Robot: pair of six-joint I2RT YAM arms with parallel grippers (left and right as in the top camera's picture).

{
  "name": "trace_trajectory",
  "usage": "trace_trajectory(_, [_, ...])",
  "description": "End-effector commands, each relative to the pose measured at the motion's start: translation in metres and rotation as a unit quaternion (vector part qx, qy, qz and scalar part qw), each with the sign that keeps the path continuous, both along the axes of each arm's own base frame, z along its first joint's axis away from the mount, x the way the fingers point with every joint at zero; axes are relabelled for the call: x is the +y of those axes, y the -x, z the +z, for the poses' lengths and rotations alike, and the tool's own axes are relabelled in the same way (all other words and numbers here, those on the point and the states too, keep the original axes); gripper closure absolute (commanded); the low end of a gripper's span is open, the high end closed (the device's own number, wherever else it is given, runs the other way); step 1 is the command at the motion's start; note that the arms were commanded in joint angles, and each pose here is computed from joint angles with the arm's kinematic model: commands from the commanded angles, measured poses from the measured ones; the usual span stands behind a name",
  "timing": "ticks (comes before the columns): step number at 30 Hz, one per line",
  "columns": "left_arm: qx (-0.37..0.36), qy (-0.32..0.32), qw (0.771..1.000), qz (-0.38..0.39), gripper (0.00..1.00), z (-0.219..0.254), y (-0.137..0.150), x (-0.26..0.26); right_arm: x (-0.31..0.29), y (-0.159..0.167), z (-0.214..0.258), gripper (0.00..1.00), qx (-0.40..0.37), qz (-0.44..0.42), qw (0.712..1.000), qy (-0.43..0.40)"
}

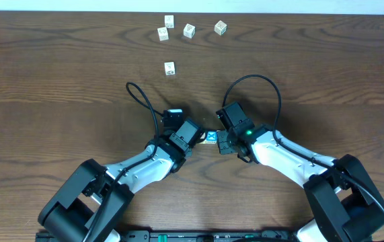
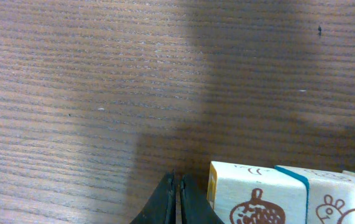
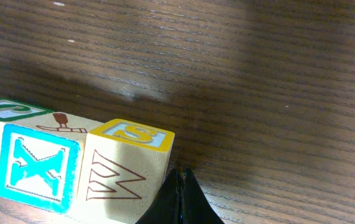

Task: Lift 5 blocks

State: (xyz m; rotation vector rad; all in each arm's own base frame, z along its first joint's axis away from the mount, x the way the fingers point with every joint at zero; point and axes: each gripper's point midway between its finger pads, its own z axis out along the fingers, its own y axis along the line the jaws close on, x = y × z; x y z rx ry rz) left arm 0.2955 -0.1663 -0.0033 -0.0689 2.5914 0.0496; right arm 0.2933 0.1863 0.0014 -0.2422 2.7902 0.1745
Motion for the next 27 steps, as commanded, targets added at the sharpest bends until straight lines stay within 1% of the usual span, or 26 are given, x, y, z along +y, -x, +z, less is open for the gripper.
trace_trajectory(1, [0.044,0.052,0.997,-0.039,0.93,-0.0142,0.0187,-0.0351,0.0371,0.0136,0.0042,0.99,0.028,0.051,0.996,-0.066])
trace_trajectory(9, [0.044,0.052,0.997,-0.039,0.92,-0.0142,0.0189,-0.0351,0.0369,0.0139,0.0041,0.99,0.029,0.051,0.996,-0.065])
trace_trajectory(14, [0.044,0.052,0.997,-0.039,0.84,-0.0142,0.0189,-0.0351,0.0369,0.0139,0.0041,0.99,0.029,0.051,0.996,-0.065])
trace_trajectory(16, [0.044,0.052,0.997,-0.039,0.83,-0.0142,0.0189,-0.0351,0.0369,0.0139,0.0041,0.98,0.028,0.051,0.996,-0.065])
trace_trajectory(17, [0.045,0.052,0.997,-0.039,0.79,-0.0143,0.019,-0.0351,0.0369,0.0139,0.0041,0.98,0.028,0.051,0.996,-0.065])
trace_trajectory(20, [0.045,0.052,0.997,-0.039,0.78,-0.0143,0.019,-0.0351,0.0369,0.0139,0.0041,0.97,0.029,0.051,0.996,-0.065])
trace_trajectory(23, [0.044,0.052,0.997,-0.039,0.78,-0.0142,0.0189,-0.0351,0.0369,0.0139,0.0041,0.97,0.029,0.051,0.996,-0.065])
trace_trajectory(25, [0.044,0.052,0.997,-0.039,0.84,-0.0142,0.0189,-0.0351,0.0369,0.0139,0.0041,0.98,0.028,0.051,0.996,-0.065])
trace_trajectory(26, [0.044,0.052,0.997,-0.039,0.93,-0.0141,0.0188,-0.0352,0.0369,0.0139,0.0041,0.98,0.028,0.051,0.996,-0.065])
trace_trajectory(27, [0.044,0.052,0.997,-0.039,0.93,-0.0141,0.0188,-0.0352,0.0369,0.0139,0.0041,0.99,0.029,0.051,0.996,-0.065])
